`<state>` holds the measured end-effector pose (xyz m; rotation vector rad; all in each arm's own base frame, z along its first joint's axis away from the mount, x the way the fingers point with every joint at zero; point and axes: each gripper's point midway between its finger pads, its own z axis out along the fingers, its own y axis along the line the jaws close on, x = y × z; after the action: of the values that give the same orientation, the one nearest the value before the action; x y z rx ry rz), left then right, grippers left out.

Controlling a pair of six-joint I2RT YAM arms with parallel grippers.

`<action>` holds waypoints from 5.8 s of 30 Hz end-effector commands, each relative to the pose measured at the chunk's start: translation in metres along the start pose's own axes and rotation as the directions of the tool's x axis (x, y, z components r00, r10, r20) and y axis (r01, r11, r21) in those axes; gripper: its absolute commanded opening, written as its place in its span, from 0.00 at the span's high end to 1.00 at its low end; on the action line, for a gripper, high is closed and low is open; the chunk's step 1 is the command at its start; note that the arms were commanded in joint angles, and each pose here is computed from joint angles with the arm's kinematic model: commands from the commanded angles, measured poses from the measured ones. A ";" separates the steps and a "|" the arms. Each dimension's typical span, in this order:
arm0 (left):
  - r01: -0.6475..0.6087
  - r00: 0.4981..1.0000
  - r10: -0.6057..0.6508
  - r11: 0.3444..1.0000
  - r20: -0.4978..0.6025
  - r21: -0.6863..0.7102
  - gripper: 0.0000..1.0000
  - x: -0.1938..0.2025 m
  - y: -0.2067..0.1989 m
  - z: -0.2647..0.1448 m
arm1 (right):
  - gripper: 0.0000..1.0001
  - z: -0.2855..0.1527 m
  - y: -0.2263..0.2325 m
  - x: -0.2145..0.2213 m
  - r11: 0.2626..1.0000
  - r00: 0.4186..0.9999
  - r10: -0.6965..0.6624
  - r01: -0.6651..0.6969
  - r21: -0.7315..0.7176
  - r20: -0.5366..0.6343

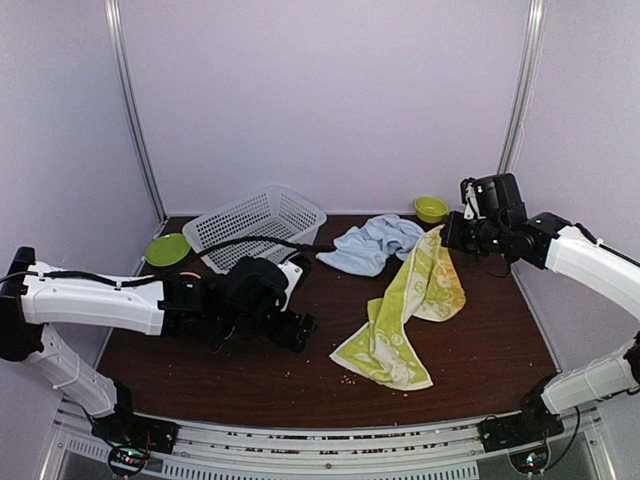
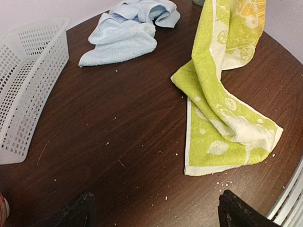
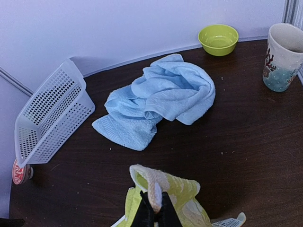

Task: Roll the towels
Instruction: Place the towel at the center of the board, then adjust the towel at the center of the board, then pick up the towel from the center of the board.

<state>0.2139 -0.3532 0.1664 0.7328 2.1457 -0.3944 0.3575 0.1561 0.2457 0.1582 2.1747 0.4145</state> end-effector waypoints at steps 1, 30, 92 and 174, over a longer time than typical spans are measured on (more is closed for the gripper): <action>-0.022 1.000 0.022 0.999 -0.009 0.045 0.09 -0.015 -0.018 0.012 | 1.00 -0.025 0.012 -0.018 0.997 0.997 -0.012 0.018 -0.076 0.070; 0.008 0.999 -0.004 0.997 -0.054 0.071 0.10 -0.007 -0.024 0.016 | 0.37 -0.027 -0.056 0.112 0.998 0.969 0.053 -0.042 0.051 -0.240; -0.298 0.919 0.358 0.905 -0.164 0.302 0.36 0.027 -0.165 0.036 | 0.58 -0.052 -0.063 0.151 0.997 0.980 0.075 -0.072 0.024 -0.187; -0.113 0.966 0.094 0.991 -0.240 -0.067 1.00 0.014 -0.003 0.020 | 0.54 0.122 -0.144 0.079 0.919 0.944 0.277 -0.206 0.337 -0.178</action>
<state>0.2093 -0.3598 0.1309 0.8927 2.3504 -0.1793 0.3953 0.0733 0.0676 0.5983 2.4290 0.2497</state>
